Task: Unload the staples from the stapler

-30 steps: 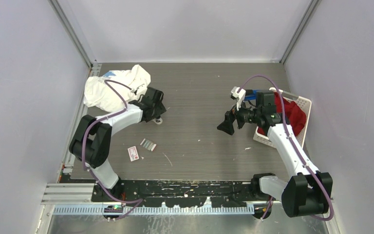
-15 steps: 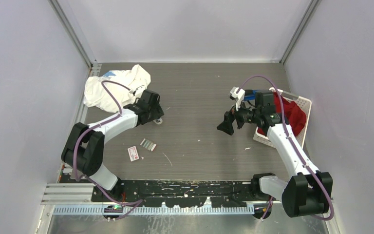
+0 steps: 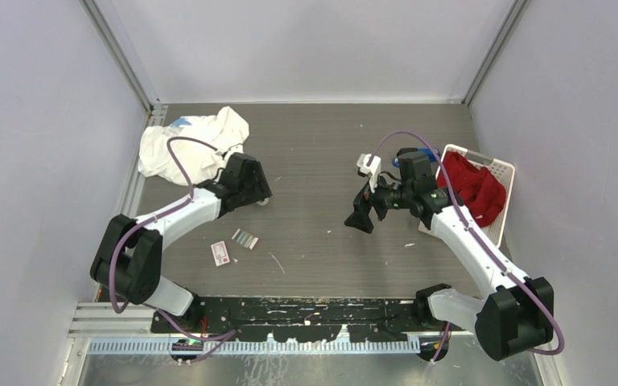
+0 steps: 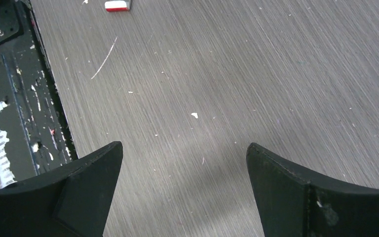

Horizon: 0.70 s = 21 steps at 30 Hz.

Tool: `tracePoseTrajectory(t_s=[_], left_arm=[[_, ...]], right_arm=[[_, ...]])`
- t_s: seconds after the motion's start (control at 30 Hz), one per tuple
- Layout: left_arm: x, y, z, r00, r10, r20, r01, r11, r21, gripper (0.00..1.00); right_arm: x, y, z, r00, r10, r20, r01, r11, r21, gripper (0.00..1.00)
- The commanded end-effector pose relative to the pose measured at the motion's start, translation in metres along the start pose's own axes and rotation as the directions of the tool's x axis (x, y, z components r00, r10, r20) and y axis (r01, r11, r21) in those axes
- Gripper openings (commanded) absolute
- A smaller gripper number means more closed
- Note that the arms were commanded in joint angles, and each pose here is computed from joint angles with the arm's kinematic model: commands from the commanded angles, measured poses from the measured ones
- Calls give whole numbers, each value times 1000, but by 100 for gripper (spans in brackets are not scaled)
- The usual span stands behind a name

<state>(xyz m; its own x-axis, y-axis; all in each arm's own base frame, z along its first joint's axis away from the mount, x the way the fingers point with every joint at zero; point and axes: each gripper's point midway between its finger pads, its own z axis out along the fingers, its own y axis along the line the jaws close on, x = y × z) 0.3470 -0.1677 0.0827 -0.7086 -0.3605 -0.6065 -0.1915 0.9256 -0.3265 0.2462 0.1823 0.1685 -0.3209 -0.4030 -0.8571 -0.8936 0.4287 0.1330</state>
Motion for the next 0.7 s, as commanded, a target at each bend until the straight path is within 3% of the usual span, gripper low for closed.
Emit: tracePoseTrajectory(t_s=[0.0, 0.67], left_arm=[[-13, -21, -12, 998, 35, 56, -42, 989, 139, 64], [5, -38, -31, 986, 164, 6, -159, 943, 294, 60]], right_arm=[[-11, -8, 0, 998, -56, 17, 55, 998, 28, 100], [-20, -19, -18, 996, 16, 83, -19, 999, 31, 100]])
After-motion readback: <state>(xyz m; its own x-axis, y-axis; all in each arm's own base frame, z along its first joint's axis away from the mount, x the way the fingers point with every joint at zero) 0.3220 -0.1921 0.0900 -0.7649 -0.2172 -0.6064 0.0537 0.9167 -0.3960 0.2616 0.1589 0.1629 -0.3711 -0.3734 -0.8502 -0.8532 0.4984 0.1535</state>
